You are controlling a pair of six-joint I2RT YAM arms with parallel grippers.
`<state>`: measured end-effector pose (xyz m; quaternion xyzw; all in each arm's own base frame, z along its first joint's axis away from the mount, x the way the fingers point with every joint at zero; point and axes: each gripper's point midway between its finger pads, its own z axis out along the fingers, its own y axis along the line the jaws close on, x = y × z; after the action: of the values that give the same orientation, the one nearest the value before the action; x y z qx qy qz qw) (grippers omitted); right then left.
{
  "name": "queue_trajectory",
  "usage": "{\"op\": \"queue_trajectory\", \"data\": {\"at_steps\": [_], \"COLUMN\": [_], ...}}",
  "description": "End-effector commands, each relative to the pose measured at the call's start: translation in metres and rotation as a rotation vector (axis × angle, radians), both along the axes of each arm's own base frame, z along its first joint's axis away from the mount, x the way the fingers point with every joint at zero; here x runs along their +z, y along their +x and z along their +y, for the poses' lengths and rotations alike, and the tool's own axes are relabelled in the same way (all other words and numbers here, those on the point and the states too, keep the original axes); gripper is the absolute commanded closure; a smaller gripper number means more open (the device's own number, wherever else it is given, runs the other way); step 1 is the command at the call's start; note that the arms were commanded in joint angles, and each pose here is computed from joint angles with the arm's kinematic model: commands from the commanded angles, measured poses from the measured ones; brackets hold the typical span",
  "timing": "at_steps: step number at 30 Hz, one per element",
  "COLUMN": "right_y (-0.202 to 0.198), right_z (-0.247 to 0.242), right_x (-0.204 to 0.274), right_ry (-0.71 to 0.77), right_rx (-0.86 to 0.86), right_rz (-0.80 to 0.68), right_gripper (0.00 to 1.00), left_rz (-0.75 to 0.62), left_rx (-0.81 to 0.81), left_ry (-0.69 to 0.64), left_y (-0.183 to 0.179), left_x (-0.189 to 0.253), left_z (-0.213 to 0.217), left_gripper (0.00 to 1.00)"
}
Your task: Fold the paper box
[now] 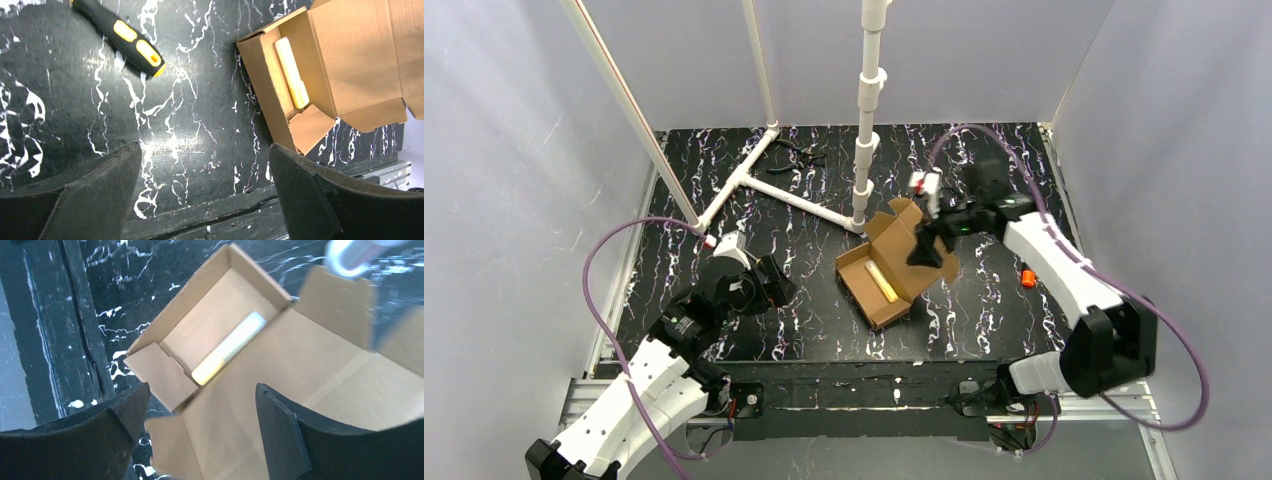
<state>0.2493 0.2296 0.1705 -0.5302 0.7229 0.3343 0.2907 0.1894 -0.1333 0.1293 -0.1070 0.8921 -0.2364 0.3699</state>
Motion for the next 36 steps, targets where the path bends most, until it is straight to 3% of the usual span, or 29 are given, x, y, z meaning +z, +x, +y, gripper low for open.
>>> {"op": "queue_trajectory", "data": {"at_steps": [1,7,10,12,23,25,30,36], "right_y": [-0.002,0.023,0.045,0.049,0.045,0.044,0.040,0.036], "right_z": [-0.030,-0.067,-0.089,-0.095,-0.095,-0.092,-0.084,-0.076], "right_x": [0.050,0.061,0.040,0.034,0.010,0.004,-0.008,-0.009], "right_ry": [0.229,0.296,0.289,0.329,0.386,0.385,0.369,0.334], "right_rx": [-0.044,-0.293,-0.514,-0.561,-0.592,-0.591,-0.549,-0.508], "right_rz": [-0.085,-0.155,-0.089,-0.040,0.131,0.174,0.289,0.257], "right_gripper": [0.11,0.06,0.02,0.02,0.13,0.19,0.54,0.79], "left_rz": [-0.084,-0.141,-0.193,-0.226,-0.145,-0.127,-0.128,-0.041], "left_rx": [-0.088,-0.301,-0.499,-0.579,-0.539,-0.522,-0.533,-0.571], "left_ry": [0.079,0.050,-0.015,-0.030,0.067,0.066,0.023,0.034], "left_y": [0.007,0.008,0.004,0.008,0.067,0.076,0.095,0.111], "left_x": [0.031,0.055,0.065,0.067,0.038,0.032,0.021,-0.007], "left_z": [0.001,-0.031,-0.062,-0.075,-0.095,-0.099,-0.118,-0.132], "left_gripper": [0.02,0.04,0.07,0.08,0.07,0.07,0.10,0.21]}}
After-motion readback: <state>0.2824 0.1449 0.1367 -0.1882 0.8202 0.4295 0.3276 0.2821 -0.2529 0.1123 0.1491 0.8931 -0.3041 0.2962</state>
